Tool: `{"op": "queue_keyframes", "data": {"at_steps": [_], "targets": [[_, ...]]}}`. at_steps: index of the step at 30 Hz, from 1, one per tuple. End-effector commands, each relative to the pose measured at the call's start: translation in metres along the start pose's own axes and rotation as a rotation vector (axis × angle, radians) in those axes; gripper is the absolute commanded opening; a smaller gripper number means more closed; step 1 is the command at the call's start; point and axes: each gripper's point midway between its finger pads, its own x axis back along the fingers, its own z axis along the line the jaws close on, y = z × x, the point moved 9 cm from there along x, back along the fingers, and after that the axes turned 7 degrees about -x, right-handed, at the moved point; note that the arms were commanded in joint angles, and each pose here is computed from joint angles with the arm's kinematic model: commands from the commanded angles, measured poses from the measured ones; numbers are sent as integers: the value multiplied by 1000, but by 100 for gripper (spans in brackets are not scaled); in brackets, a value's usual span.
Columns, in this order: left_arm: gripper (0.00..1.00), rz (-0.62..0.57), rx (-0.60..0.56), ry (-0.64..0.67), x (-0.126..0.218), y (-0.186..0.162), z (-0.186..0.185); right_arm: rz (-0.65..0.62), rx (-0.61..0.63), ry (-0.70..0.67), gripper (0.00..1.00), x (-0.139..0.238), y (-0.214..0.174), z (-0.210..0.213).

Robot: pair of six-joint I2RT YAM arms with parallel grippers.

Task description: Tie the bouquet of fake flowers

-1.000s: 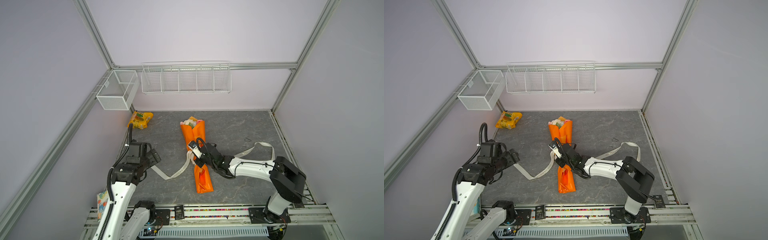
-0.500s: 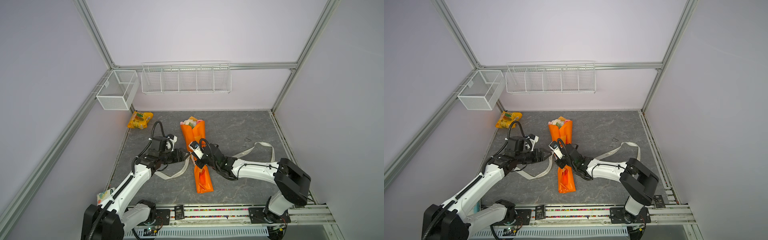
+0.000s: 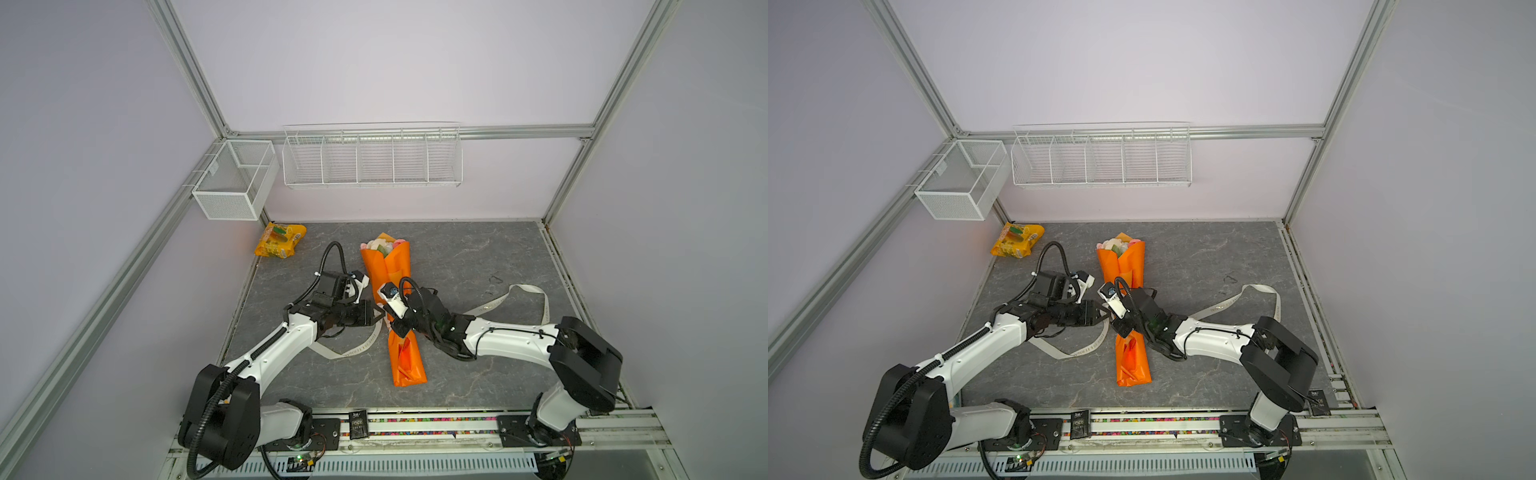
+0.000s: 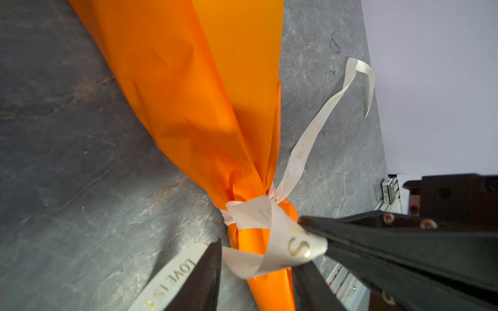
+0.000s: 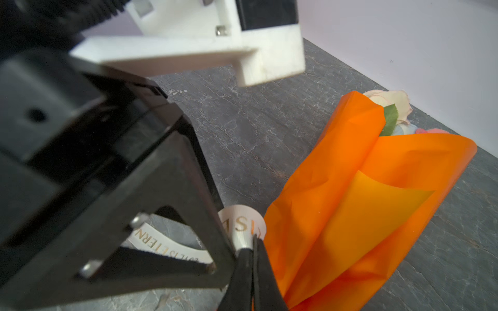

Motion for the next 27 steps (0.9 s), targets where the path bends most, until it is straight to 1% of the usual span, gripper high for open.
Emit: {"op": "queue_keyframes", "data": {"at_steps": [1, 2, 3, 5, 8, 11, 13, 17, 19, 20, 21, 23, 25, 27], "targets": [[34, -49, -61, -46, 4, 15, -11, -21, 0, 13, 7, 7, 4, 1], [37, -50, -64, -27, 6, 15, -10, -19, 2, 15, 6, 7, 4, 1], [42, -54, -73, -10, 7, 15, -10, -19, 3, 16, 6, 7, 4, 1], [41, -70, -96, 14, 11, 15, -10, -15, 4, 17, 6, 7, 3, 2], [44, -104, -117, 19, 14, 16, -11, -14, 5, 19, 6, 8, 4, 1], [43, -116, -142, 3, 16, 19, -14, -14, 10, 22, 7, 8, 5, 2], [39, -112, -152, -2, 16, 20, -15, -15, 11, 25, 6, 8, 5, 2], [39, -85, -145, -5, 13, 20, -14, -13, 15, 26, 7, 9, 6, 2], [47, -86, -144, -6, 12, 20, -13, -12, 14, 26, 6, 8, 5, 2], [45, -87, -148, -12, 12, 20, -14, -12, 15, 25, 6, 8, 5, 2], [40, -86, -147, -20, 11, 20, -14, -13, 14, 25, 6, 8, 6, 2], [36, -84, -147, -25, 11, 20, -15, -13, 14, 24, 6, 8, 6, 2], [25, -83, -143, -20, 12, 20, -15, -13, 13, 25, 6, 9, 6, 2], [21, -85, -140, -21, 13, 20, -15, -8, 13, 23, 7, 8, 6, 2]]}}
